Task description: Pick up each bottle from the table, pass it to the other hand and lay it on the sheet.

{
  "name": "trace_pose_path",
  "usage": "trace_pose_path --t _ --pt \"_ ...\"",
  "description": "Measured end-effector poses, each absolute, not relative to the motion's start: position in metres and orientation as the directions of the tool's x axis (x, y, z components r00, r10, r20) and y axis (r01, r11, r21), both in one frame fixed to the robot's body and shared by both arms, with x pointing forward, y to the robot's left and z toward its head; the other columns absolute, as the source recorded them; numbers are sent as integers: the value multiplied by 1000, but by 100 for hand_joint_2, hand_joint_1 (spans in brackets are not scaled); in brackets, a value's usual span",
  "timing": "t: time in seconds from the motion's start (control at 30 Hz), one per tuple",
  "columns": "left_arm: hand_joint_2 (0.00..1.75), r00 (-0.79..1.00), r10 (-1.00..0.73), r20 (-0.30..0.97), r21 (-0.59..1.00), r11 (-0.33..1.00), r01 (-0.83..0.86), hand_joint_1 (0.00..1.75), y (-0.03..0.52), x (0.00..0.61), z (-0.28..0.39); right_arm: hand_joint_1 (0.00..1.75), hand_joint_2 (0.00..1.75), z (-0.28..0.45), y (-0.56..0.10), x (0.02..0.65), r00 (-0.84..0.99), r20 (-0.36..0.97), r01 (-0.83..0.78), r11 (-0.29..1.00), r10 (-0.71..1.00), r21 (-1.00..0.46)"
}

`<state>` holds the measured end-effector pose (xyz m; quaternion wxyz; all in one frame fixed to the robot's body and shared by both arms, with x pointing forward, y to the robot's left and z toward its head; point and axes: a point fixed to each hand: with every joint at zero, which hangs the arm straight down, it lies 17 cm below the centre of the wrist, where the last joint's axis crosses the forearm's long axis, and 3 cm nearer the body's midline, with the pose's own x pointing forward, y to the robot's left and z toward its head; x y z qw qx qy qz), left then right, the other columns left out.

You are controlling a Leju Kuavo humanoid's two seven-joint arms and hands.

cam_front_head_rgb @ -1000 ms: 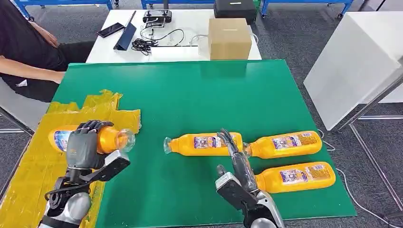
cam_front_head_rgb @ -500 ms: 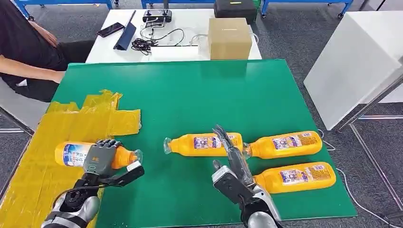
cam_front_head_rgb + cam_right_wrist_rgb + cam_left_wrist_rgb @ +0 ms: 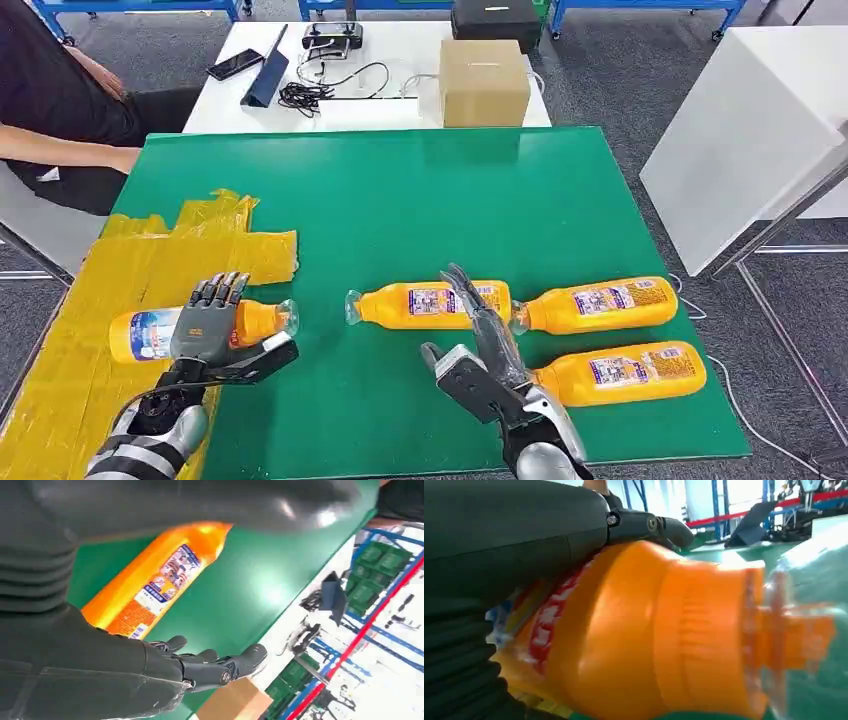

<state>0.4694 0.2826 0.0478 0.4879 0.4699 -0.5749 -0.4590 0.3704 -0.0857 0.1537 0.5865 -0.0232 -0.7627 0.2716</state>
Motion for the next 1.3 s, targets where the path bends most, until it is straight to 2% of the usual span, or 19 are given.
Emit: trace_pose_path --t 0.13,0.2,0.4,0.73,0.83,0.93,1.07,1.3 --pt "0 -90 -982 168 978 177 -107 0 279 466 52 0 175 148 -86 372 -299 877 -286 842 375 -458" --pt "0 -103 -969 225 965 236 -117 0 276 464 57 0 175 145 -88 373 -292 867 -279 832 403 -480" --pt "0 -244 -810 534 788 581 -206 0 249 457 117 0 175 128 -105 389 -255 785 -224 755 565 -616" --pt "0 -334 -729 598 683 681 -263 0 236 447 162 0 175 115 -116 398 -230 751 -217 720 619 -659" --pt "0 -403 -573 714 508 820 -266 0 234 441 187 0 175 106 -125 402 -207 713 -208 682 670 -701" --pt "0 -444 -296 846 230 953 -197 0 229 434 205 0 175 94 -136 408 -183 664 -212 630 725 -747" --pt "0 -464 18 886 -70 993 -94 0 218 419 218 0 175 73 -148 420 -147 615 -239 575 775 -782" --pt "0 -451 141 881 -174 984 -34 0 195 407 221 0 175 51 -158 453 -102 517 -275 476 850 -836"
